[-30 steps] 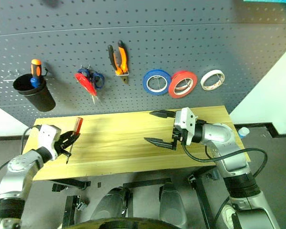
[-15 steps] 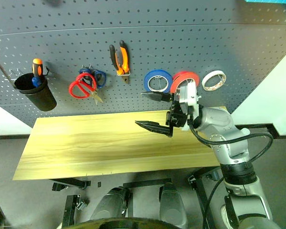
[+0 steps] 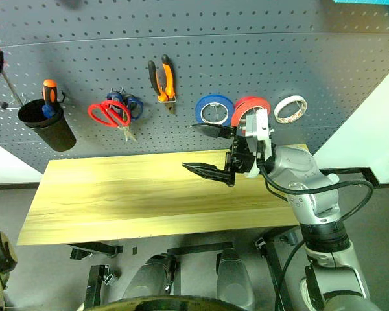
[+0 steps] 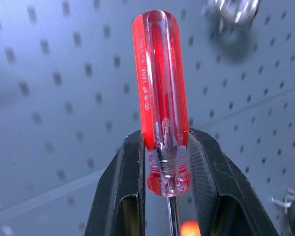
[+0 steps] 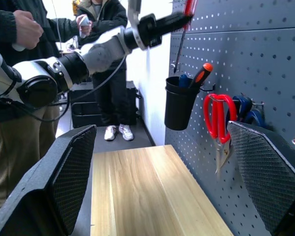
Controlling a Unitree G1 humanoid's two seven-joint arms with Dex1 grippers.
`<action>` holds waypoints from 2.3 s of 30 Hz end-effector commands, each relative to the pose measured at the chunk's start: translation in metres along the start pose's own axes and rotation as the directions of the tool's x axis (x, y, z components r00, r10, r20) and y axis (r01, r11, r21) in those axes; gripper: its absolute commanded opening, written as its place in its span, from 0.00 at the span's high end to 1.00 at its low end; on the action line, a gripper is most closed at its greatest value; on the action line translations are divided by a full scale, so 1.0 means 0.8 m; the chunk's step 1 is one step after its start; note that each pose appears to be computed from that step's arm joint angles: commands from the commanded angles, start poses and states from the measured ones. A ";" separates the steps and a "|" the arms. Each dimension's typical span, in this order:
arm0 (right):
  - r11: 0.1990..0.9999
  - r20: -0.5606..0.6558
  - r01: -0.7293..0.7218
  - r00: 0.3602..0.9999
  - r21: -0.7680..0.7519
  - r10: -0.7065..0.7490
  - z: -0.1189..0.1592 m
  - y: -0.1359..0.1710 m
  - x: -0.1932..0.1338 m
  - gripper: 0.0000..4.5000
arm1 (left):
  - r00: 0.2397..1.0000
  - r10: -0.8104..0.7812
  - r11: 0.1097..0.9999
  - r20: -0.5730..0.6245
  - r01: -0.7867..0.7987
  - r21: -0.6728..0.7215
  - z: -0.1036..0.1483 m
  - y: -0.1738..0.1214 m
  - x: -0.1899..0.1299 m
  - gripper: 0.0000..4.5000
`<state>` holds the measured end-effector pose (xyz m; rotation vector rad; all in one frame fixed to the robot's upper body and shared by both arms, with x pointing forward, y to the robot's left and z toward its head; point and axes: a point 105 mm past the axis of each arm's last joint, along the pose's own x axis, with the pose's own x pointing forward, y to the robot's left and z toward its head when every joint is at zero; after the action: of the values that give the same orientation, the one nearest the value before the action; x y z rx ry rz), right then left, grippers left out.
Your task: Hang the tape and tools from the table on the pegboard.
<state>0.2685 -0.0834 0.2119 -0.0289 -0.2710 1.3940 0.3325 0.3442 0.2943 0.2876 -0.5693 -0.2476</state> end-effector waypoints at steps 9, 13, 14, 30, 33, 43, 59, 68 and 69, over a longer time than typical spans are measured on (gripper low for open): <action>0.999 0.010 0.013 1.000 -0.048 -0.012 0.014 0.006 -0.005 0.00 | 1.000 0.009 0.999 0.009 -0.008 -0.043 -0.021 -0.001 -0.003 0.22; 0.999 -0.015 0.024 1.000 -0.039 -0.025 0.005 0.007 -0.010 0.00 | 0.997 -0.050 0.995 0.051 0.054 -0.078 -0.006 -0.019 -0.014 0.22; 0.999 -0.026 0.033 0.999 -0.036 -0.034 0.000 0.006 -0.012 0.00 | 0.995 -0.083 0.992 0.063 0.089 -0.086 0.001 -0.029 -0.019 0.22; 0.961 -0.320 0.251 0.906 -0.120 -0.276 -0.104 -0.015 -0.118 0.00 | 0.814 -0.425 0.905 -0.396 0.371 -0.209 -0.083 -0.217 -0.191 0.22; 0.944 -0.366 0.305 0.870 -0.126 -0.330 -0.123 -0.014 -0.148 0.00 | 0.800 -0.380 0.925 -0.465 0.338 -0.176 -0.116 -0.220 -0.218 0.22; 0.900 -0.518 0.427 0.752 -0.087 -0.407 -0.178 0.024 -0.236 0.00 | 0.737 -0.358 0.931 -0.574 0.330 -0.156 -0.158 -0.230 -0.287 0.22; 0.887 -0.533 0.451 0.728 -0.102 -0.432 -0.198 0.030 -0.238 0.00 | 0.743 -0.343 0.938 -0.575 0.309 -0.160 -0.183 -0.248 -0.292 0.22; 0.880 -0.529 0.463 0.722 -0.111 -0.447 -0.194 0.027 -0.235 0.00 | 0.744 -0.345 0.936 -0.572 0.318 -0.151 -0.188 -0.248 -0.286 0.22; 0.879 -0.528 0.464 0.721 -0.112 -0.448 -0.194 0.027 -0.235 0.00 | 0.743 -0.346 0.935 -0.573 0.321 -0.149 -0.188 -0.247 -0.286 0.22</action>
<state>0.2485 -0.2437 0.0175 -0.2989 0.2497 0.8406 0.1991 0.2584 -0.0107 0.3784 0.1426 -0.4919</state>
